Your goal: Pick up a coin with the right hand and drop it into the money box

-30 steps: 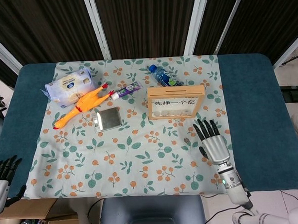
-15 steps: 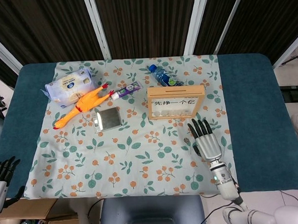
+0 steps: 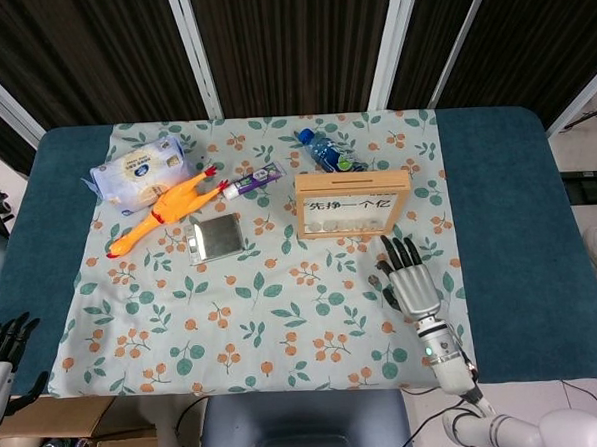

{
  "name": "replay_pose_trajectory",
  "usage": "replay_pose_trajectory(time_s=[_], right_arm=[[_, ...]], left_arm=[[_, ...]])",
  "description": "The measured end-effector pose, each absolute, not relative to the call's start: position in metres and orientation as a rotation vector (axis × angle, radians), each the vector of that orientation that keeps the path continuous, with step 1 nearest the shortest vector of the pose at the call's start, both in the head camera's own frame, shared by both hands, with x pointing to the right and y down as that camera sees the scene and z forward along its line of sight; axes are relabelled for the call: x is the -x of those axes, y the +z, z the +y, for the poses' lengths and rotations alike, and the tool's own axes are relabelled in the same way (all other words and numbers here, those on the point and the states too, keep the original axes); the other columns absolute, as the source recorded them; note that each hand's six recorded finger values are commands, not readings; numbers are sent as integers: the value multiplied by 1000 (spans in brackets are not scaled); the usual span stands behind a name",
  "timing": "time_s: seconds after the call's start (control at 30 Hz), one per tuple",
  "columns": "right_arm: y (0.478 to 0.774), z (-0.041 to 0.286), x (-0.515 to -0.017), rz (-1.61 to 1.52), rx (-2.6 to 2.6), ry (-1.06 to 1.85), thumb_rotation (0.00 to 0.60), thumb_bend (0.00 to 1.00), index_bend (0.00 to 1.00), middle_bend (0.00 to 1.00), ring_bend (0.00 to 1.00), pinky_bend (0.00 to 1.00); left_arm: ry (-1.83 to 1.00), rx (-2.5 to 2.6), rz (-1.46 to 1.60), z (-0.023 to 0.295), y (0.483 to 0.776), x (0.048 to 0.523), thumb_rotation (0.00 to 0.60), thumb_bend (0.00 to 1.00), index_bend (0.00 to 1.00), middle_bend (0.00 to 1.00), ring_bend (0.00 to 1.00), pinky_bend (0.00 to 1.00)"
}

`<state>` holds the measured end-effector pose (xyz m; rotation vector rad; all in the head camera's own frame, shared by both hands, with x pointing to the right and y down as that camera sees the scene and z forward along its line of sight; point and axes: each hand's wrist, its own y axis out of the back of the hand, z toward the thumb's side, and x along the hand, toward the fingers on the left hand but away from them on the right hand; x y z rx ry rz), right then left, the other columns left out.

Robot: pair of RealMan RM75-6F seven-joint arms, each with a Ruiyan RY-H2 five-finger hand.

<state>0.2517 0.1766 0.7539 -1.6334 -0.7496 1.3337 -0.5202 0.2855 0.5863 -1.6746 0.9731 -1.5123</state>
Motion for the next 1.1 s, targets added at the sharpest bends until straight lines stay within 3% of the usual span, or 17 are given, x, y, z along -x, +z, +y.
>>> replay_pose_trajectory(time_s=[1.1], right_arm=[[771, 179, -237, -708, 1696, 1352, 600, 460, 535, 50, 0, 0]], left_arm=[[-1524, 1676, 960, 284, 587, 523, 600, 363, 0, 0, 0, 0]])
